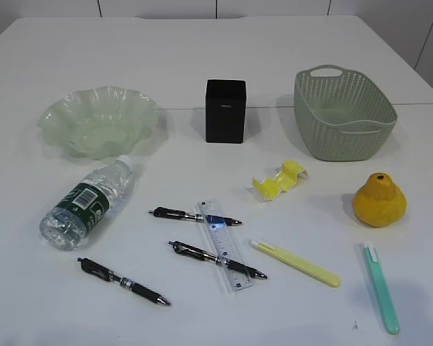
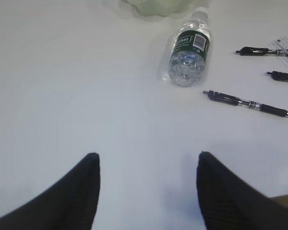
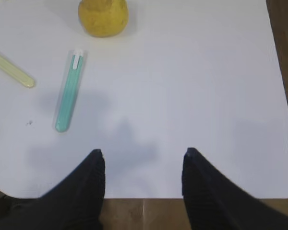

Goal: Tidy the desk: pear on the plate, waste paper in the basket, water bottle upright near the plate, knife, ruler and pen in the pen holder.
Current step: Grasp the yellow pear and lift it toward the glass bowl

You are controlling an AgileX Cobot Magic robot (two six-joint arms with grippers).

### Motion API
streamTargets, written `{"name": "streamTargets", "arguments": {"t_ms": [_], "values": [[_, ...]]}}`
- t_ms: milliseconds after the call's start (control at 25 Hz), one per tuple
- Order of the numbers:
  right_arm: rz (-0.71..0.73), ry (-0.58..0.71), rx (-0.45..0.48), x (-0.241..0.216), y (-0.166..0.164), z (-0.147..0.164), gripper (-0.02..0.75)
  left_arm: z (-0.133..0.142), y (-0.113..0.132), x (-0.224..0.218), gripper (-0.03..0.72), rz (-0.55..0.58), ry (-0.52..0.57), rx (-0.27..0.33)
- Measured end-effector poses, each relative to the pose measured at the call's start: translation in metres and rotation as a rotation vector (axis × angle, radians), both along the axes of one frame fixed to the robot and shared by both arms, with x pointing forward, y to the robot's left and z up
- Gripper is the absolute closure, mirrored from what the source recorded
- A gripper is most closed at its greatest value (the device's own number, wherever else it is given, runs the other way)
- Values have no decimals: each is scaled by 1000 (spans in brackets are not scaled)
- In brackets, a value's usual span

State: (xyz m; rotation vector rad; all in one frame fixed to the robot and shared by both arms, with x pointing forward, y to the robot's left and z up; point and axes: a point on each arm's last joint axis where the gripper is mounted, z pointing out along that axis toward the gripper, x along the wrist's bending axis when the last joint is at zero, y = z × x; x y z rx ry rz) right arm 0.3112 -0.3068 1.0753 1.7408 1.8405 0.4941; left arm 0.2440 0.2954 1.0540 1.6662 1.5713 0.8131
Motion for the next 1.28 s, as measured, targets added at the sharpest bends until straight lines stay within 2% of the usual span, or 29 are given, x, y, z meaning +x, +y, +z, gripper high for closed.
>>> {"name": "streamTargets", "arguments": {"t_ms": [240,520,680,1000,1280], "values": [[-1,111,-9,24,2,-7,349,5,0,10,233,-3,63,-4],[-26,58,21,52,5,20,349,35,-1,19,233,-7,54,-12],[-39,70,57,72,9,30,349,44,-3,27,233,-19,70,-35],[-39,127,116,127,19,44,349,44,-6,35,233,-36,120,-67],[-48,219,131,177,26,48,349,44,-7,35,233,-37,125,-69]]}}
